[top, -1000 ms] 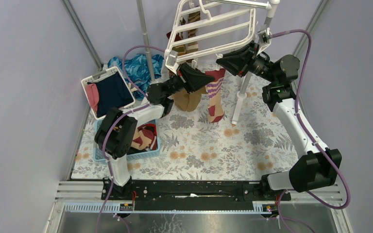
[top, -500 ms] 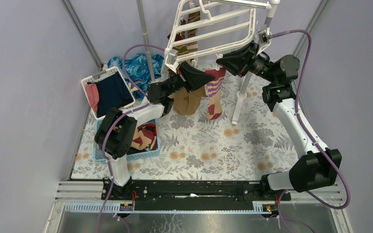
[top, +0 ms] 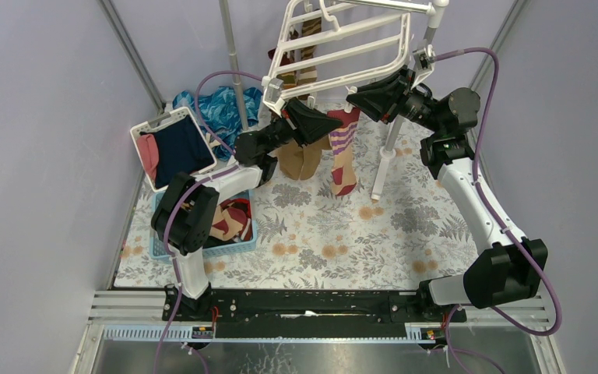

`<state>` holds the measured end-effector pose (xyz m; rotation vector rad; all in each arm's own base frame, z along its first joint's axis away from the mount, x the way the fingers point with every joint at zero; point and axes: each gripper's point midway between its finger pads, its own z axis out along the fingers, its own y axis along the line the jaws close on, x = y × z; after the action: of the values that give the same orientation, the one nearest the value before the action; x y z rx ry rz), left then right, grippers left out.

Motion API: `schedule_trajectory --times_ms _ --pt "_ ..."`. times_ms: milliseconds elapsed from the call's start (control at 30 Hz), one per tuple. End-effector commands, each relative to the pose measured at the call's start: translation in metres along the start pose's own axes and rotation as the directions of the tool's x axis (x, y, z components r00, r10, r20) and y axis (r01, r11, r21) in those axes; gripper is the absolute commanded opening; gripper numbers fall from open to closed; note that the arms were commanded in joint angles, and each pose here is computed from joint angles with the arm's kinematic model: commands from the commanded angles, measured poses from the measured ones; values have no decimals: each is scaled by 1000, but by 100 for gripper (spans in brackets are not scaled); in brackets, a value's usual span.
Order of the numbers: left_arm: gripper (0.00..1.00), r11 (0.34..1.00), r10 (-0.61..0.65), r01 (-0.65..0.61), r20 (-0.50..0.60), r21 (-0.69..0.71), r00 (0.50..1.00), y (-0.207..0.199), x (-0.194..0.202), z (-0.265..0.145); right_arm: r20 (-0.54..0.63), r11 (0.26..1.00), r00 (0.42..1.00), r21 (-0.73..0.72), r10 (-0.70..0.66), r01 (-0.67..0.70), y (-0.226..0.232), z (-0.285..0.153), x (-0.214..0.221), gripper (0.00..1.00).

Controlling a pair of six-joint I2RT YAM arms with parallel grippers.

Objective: Clip the socks to the hanger
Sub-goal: Clamp the sock onto the hanger.

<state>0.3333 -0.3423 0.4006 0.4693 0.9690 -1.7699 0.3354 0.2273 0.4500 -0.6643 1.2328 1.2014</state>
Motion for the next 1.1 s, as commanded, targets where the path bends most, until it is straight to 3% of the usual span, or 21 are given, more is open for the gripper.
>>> schedule_trajectory --times_ms 0,667,1067 --pt "0 999 41 -43 74 26 996 -10 -23 -3 -29 993 998 -111 -49 46 30 -1 -9 6" --pt "0 997 5 -8 44 72 999 -23 -26 2 -34 994 998 -101 -53 50 28 -1 -7 6" --pt "0 983 182 -183 85 0 980 -14 -28 -6 -30 994 998 -101 -50 47 28 0 -9 4"
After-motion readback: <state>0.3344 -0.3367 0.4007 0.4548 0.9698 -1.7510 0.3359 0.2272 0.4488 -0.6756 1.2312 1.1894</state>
